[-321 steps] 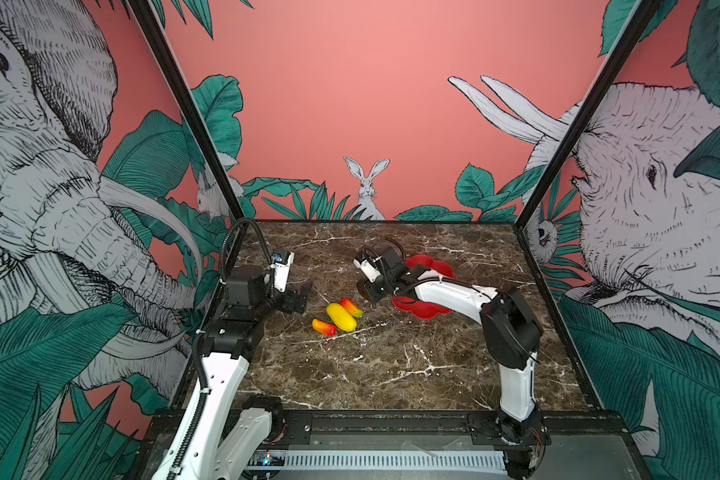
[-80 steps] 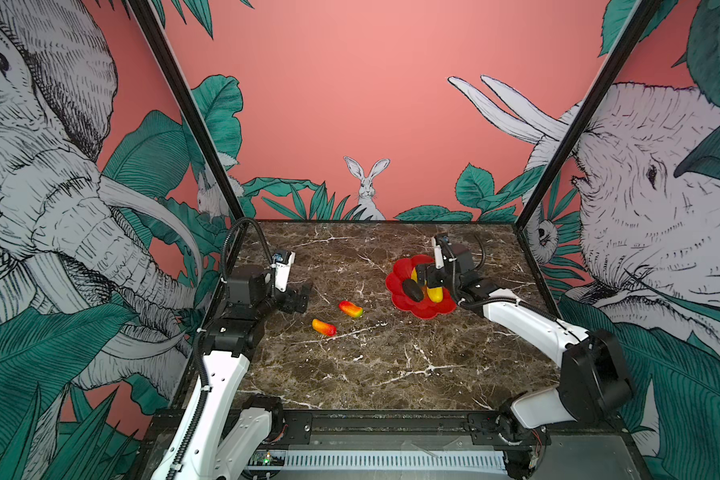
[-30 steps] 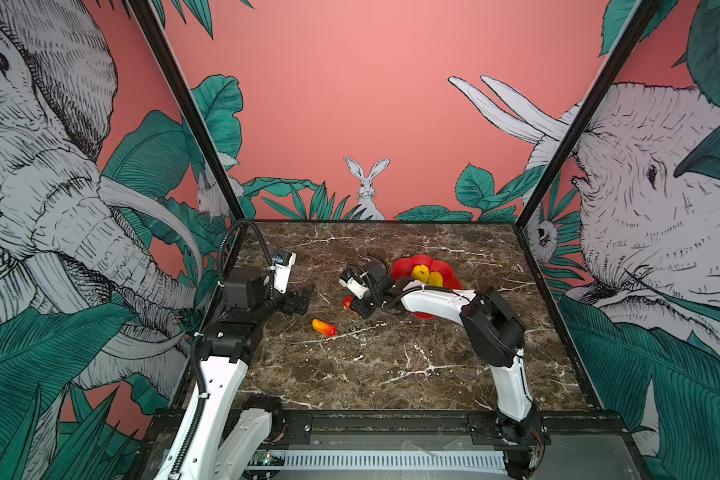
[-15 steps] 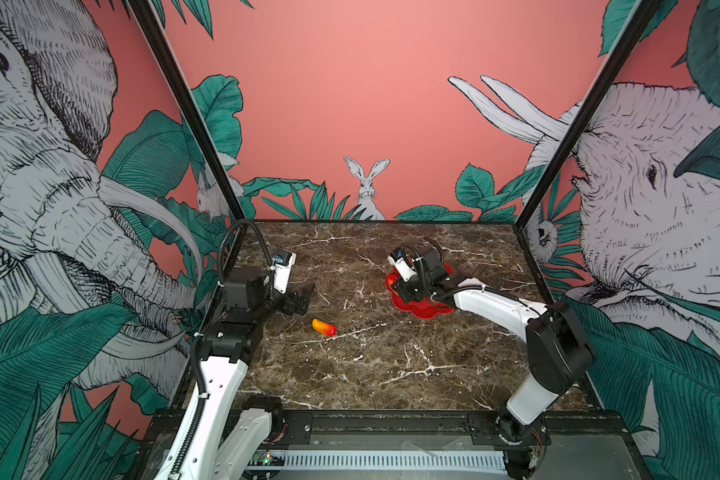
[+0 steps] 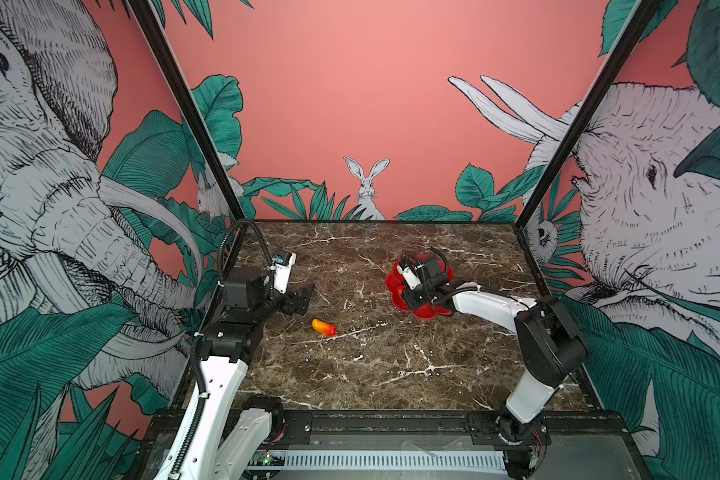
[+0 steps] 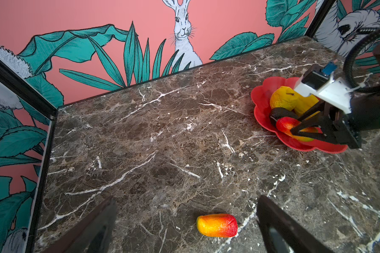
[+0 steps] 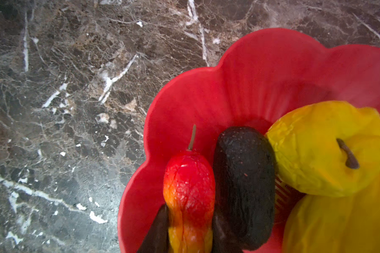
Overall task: Place and organize the fake fruits in the fruit bowl
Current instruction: 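Lower the mango beside the avocado and open the right gripper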
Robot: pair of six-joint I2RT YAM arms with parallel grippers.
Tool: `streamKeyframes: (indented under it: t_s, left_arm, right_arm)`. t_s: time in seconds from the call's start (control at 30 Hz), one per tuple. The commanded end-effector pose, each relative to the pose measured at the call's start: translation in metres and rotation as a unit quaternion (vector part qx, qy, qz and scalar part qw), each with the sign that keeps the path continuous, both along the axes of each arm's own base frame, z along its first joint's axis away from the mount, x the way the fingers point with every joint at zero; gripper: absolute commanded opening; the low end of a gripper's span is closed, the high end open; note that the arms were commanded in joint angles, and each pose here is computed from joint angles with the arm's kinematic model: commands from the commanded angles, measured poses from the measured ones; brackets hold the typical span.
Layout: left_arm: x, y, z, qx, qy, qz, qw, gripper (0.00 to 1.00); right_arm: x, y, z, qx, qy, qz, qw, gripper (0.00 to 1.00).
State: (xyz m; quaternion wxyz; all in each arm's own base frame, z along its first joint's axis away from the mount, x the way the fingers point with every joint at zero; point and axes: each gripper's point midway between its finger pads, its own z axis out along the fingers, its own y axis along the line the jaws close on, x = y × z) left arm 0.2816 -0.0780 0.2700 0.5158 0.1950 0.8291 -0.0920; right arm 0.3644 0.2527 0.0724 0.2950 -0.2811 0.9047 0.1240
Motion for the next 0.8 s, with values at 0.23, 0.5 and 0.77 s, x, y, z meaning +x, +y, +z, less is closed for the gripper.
streamKeyframes:
  t_s: [0.23, 0.5, 0.77]
  left_arm:
    - [-0.001, -0.002, -0.003, 0.001, 0.001, -0.008, 1.0, 1.0]
    - [-0.001, -0.002, -0.004, 0.002, 0.002, -0.008, 1.0, 1.0]
    - [-0.001, -0.002, -0.004, 0.002, 0.002, -0.008, 1.0, 1.0]
  right_arm:
    - [0.018, 0.006, 0.012, 0.01, -0.023, -0.009, 1.0, 0.31]
    - [0.013, 0.009, 0.036, 0.017, -0.037, 0.013, 0.999, 0.6]
    - [-0.002, 0.03, 0.074, 0.051, -0.054, 0.066, 0.995, 0.74]
